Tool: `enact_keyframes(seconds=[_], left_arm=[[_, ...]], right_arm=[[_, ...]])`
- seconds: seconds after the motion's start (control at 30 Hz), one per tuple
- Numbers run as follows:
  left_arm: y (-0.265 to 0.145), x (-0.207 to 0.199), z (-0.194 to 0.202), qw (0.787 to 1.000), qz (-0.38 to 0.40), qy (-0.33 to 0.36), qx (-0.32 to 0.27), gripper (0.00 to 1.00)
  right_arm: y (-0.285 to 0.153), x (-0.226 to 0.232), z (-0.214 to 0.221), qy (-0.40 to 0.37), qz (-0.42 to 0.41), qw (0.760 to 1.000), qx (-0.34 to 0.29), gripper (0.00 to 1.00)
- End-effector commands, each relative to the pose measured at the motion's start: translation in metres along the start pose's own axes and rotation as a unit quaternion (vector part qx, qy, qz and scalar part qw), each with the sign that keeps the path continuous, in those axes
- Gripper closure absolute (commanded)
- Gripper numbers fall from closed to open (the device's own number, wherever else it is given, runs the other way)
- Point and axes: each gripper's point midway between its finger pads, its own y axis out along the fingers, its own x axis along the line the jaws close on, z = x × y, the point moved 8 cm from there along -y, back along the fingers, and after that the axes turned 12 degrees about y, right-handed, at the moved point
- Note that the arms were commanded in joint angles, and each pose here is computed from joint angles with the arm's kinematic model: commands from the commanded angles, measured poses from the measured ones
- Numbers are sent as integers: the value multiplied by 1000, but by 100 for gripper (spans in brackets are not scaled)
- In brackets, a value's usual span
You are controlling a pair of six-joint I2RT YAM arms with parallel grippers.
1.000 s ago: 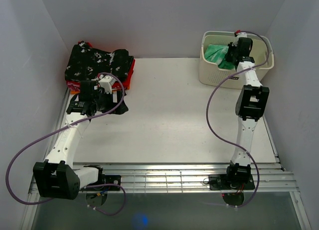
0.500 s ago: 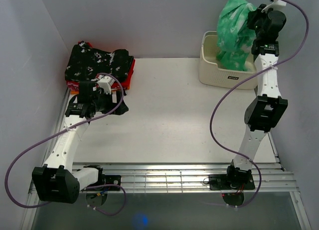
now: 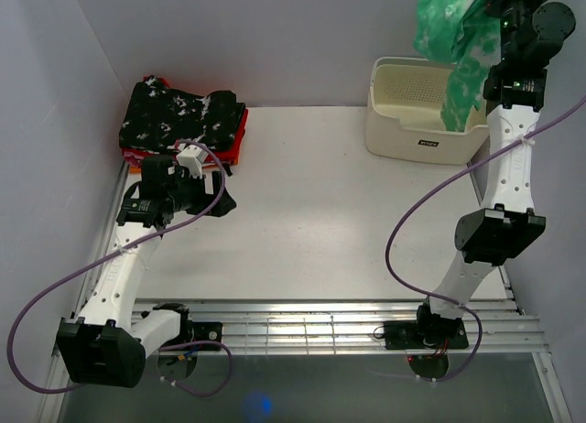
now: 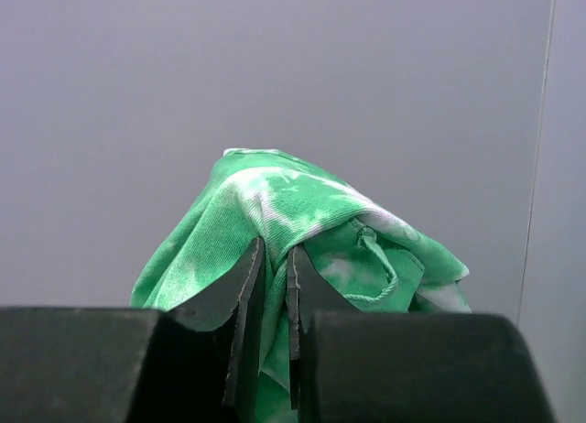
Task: Fold and stack the trousers
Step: Grab the trousers from the pile, then move the trousers to the center of the board
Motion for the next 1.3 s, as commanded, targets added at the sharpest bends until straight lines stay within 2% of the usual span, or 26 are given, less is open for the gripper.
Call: enact_keyframes(seconds=[0.0, 0.13, 0.33, 0.37, 0.4, 0.47, 0.5, 0.6, 0.77, 0.83, 0.9, 1.07, 1.17, 1.2, 1.23, 1.27], left_arm=[[-7, -3, -7, 1000, 1, 5, -23, 2], [-12, -3, -9, 1000, -6, 6, -30, 2], [-29, -12, -29, 997, 5, 32, -65, 2], [-32, -12, -32, 997, 4, 38, -68, 2], [-36, -13, -39, 996, 2, 42, -73, 2], [-40, -14, -46, 996, 6, 51, -78, 2], [-43, -16, -48, 995, 8, 57, -80, 2], [-49, -18, -56, 994, 12, 67, -89, 2], [-50, -24, -55, 993, 46, 71, -81, 2], [-49, -26, -52, 993, 59, 68, -77, 2], [-48, -29, -50, 992, 77, 66, -73, 2], [-45, -27, -45, 991, 89, 86, -58, 2], [-46, -31, -47, 989, 108, 88, -57, 2], [-46, -31, -48, 988, 113, 87, -58, 2], [-47, -32, -48, 988, 116, 85, -59, 2], [-46, -32, -48, 988, 119, 82, -58, 2]], right_arm=[[-48, 88, -155, -31, -133, 964, -230, 92], [-78, 112, -184, -48, -171, 952, -249, 92], [-110, 124, -173, -63, -212, 957, -189, 92], [-127, 133, -180, -68, -225, 954, -187, 92], [-127, 124, -155, -63, -224, 961, -149, 92], [-153, 132, -148, -69, -255, 957, -122, 92], [-155, 121, -118, -72, -254, 961, -80, 92], [-183, 120, -94, -81, -264, 960, -37, 92], [-229, 96, -3, -70, -270, 956, 94, 92], [-245, 90, 25, -72, -261, 954, 127, 92], [-262, 73, 70, -58, -239, 951, 188, 92], [-307, 72, 157, 9, -223, 921, 318, 92], [-324, 96, 188, 48, -256, 896, 360, 92], [-332, 104, 199, 58, -274, 882, 378, 92], [-344, 123, 215, 72, -311, 854, 411, 92], [-353, 132, 226, 79, -320, 834, 442, 92]])
